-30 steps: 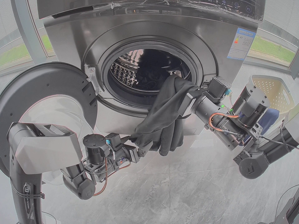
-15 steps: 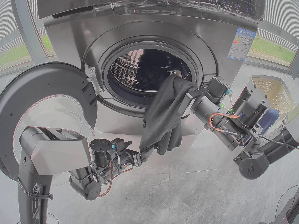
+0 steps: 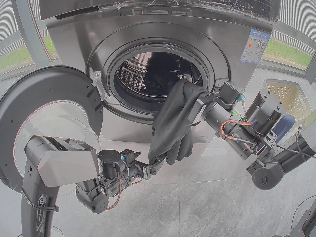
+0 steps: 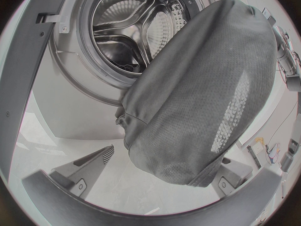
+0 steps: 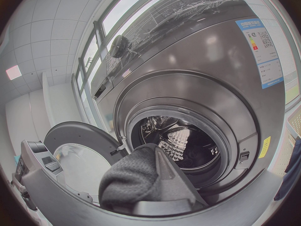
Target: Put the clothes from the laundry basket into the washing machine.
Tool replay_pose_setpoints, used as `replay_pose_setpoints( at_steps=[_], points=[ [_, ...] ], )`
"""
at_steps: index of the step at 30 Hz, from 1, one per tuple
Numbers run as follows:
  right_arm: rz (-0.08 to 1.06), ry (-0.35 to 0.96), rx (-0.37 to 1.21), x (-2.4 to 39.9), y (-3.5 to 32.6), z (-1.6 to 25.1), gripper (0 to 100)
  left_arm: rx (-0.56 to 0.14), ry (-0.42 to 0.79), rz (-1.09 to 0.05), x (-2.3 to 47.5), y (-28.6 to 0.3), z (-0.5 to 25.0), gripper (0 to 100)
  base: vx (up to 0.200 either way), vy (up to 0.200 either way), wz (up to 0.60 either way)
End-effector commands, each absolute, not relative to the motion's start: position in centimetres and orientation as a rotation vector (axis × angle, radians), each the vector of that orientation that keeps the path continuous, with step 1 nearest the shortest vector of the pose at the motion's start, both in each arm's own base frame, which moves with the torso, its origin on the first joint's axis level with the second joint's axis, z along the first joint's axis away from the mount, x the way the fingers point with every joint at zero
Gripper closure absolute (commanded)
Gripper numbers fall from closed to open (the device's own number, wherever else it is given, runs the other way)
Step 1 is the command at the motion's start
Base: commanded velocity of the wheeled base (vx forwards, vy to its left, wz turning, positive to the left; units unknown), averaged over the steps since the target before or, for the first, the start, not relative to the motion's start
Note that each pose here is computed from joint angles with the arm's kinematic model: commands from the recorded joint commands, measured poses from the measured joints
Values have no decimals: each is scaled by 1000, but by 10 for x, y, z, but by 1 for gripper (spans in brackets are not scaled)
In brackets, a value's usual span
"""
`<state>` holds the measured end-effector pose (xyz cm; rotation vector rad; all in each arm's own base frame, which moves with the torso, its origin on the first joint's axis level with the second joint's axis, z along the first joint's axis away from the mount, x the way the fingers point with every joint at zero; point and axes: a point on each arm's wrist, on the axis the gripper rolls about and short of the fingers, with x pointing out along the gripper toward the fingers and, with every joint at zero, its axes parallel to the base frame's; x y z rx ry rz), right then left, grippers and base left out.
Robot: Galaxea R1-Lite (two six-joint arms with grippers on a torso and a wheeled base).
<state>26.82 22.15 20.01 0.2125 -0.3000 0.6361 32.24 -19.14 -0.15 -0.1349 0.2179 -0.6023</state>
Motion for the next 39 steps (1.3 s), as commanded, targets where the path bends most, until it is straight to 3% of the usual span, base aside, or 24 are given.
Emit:
replay_pose_setpoints(
  at_steps=[1,8,18,23,29,39],
  points=[
    [637,-295,211,268,222,198,100,-128,215,-601,327,-194,-8,100,0,0,0],
    [632,-295,210,269,220,197,100,-145,152,-606,334,-198,7,100,0,0,0],
    [586,-258,198,274,204,187,100,-174,56,-607,320,-185,59,100,0,0,0],
    [521,-153,191,279,181,161,100,-174,22,-629,288,-166,95,100,0,0,0],
    [496,-12,150,284,178,119,100,-204,-81,-673,266,-153,136,100,0,0,0],
    [467,33,132,302,177,80,100,-220,-164,-672,257,-140,162,100,0,0,0]
  ],
)
